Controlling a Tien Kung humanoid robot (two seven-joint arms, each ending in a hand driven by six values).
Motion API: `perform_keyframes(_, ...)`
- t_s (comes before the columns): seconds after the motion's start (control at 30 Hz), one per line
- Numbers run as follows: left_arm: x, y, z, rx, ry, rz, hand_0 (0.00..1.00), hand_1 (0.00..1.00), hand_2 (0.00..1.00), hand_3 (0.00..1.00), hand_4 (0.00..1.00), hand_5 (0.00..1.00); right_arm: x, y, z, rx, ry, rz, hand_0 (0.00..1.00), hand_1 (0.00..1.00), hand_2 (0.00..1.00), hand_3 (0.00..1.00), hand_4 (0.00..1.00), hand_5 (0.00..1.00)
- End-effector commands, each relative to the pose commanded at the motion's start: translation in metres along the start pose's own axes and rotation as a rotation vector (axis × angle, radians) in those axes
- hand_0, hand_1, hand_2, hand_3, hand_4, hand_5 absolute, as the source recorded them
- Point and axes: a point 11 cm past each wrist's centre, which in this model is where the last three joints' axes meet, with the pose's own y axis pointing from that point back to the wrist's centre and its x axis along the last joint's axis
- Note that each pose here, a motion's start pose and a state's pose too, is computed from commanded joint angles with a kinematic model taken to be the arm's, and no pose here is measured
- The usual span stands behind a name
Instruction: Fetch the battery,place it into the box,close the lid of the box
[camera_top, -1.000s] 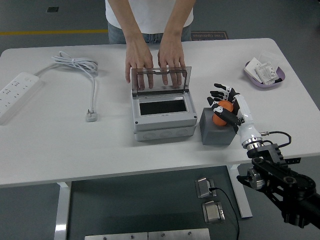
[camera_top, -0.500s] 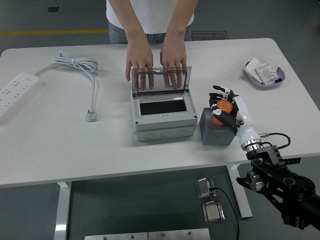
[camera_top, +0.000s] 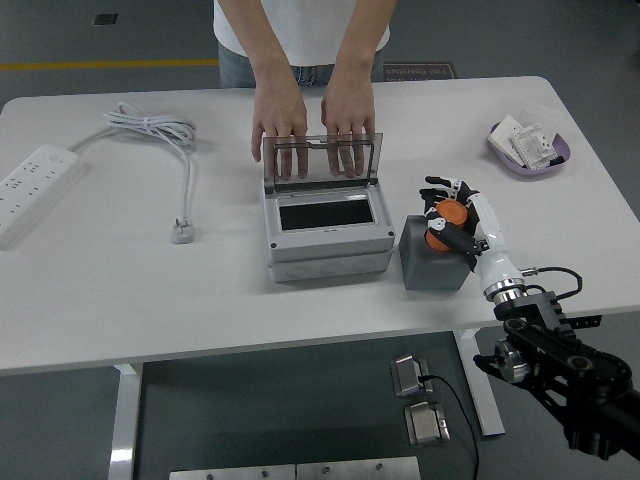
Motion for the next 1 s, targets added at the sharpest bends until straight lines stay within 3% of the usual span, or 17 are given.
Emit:
perform_keyframes(0.1, -0.0001, 0.0000, -0.0001, 0.000, 0.000, 0.000, 0.668, 0.717, 0.678, 0.630, 0.634, 0.192, -0.0010, 0.0012, 0.0017, -0.006, -0.004, -0.002, 0.679, 0.654, 0.603, 0.663, 0.376, 0.074)
perform_keyframes(0.13, 0.0000, 0.0000, -0.0001, 0.000, 0.000, 0.000, 0.668, 0.717, 0.679, 0.630, 0.637, 0.194, -0.0016, 0.0018, 0.0024, -0.009, -0.005, -0.003, 0.662, 0.622, 0.587, 0.625, 0.112, 0.048)
perform_keyframes(0.5, 0.0007, 0.0001, 0.0008, -0.004, 0.001, 0.002, 0.668, 0.717, 0.680, 0.631, 0.641, 0.195, -0.0050, 0.0048, 0.0061, -0.022, -0.013, -0.008, 0.631, 0.601, 0.570, 0.592, 0.057, 0.055)
perform_keyframes(0.53, 0.0007, 0.0001, 0.0008, -0.004, 0.001, 0.002, 0.668, 0.718, 0.684, 0.633, 0.646, 0.197, -0.0049, 0.0047, 0.0059, -0.022, -0.014, -0.007, 0.585, 0.526, 0.518, 0.560, 0.040, 0.047)
perform_keyframes(0.73, 0.0006, 0.0000, 0.0007, -0.006, 0.001, 0.002, 0.668, 0.718, 0.684, 0.633, 0.646, 0.197, -0.0047, 0.0044, 0.0050, -0.020, -0.013, -0.005, 0.585, 0.526, 0.518, 0.560, 0.040, 0.047)
perform_keyframes(0.77, 0.0006, 0.0000, 0.0006, -0.006, 0.001, 0.002, 0.668, 0.718, 0.684, 0.632, 0.647, 0.198, -0.0047, 0.0044, 0.0051, -0.020, -0.012, -0.005, 0.572, 0.499, 0.477, 0.495, 0.029, 0.055)
perform_keyframes(1.0, 0.0004, -0.0001, 0.0002, -0.007, 0.000, 0.001, 0.668, 0.718, 0.684, 0.632, 0.650, 0.201, -0.0046, 0.0047, 0.0048, -0.018, -0.008, -0.003, 0.534, 0.455, 0.425, 0.448, 0.051, 0.026)
